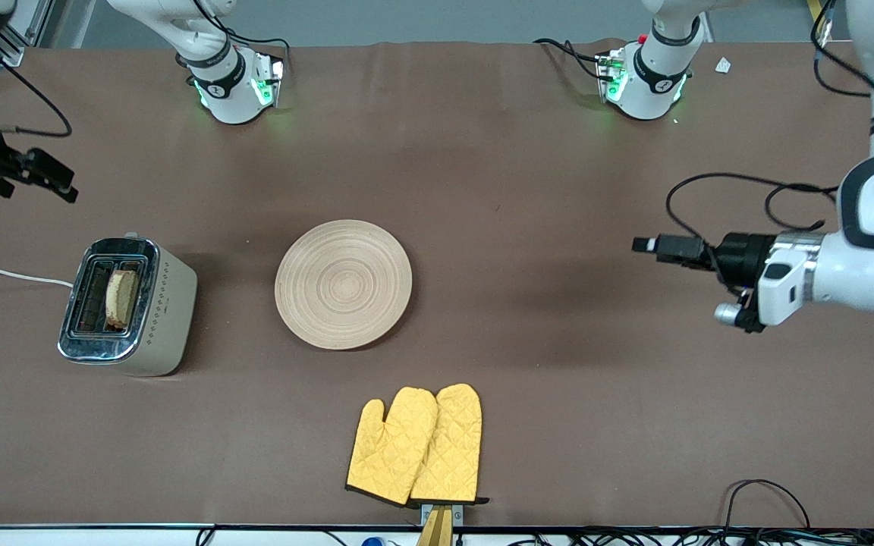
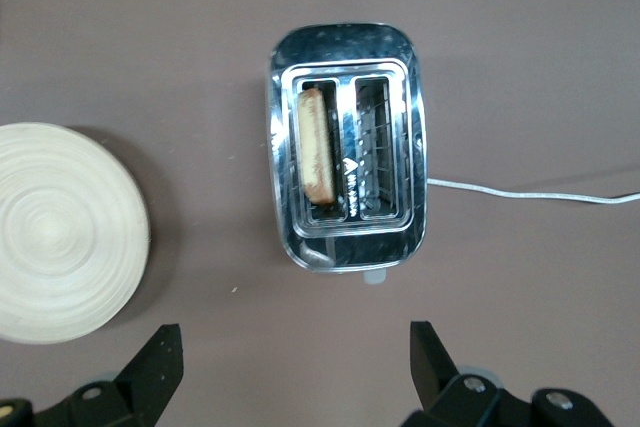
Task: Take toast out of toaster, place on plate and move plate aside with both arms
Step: 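Grasp the toast slice with the right gripper while the left gripper reaches the plate, then lift the toast out with the right gripper while the left gripper grips the plate rim, then lower the toast onto the wooden plate and open the right gripper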
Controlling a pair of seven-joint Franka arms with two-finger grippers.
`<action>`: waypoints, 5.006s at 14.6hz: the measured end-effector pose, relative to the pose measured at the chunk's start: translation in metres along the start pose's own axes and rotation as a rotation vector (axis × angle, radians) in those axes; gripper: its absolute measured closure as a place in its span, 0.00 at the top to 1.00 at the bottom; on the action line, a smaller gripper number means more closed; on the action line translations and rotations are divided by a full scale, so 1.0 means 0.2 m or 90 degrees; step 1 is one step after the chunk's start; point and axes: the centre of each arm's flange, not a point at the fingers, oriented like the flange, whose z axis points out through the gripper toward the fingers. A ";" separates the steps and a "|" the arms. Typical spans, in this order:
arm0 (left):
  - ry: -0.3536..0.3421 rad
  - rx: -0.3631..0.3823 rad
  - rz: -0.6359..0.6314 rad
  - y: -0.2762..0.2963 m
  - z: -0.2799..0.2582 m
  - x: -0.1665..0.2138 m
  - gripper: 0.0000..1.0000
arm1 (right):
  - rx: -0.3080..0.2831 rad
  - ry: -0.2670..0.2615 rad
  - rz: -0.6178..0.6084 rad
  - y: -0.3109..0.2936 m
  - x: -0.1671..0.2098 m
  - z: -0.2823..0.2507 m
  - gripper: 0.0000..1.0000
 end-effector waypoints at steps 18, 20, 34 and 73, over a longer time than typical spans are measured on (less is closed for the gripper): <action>0.051 -0.161 0.050 0.05 1.44 0.50 1.00 | 0.014 -0.019 0.037 -0.03 0.22 1.05 0.25; 0.055 -0.173 0.058 0.01 1.57 0.51 1.00 | 0.014 -0.011 0.043 0.00 0.25 1.02 0.14; 0.110 -0.158 0.055 0.13 1.98 0.48 1.00 | 0.110 -0.026 0.030 -0.98 0.21 0.53 0.10; 0.208 -0.114 0.130 0.10 2.14 0.53 0.09 | 0.030 -0.027 -0.061 0.49 0.12 0.12 1.00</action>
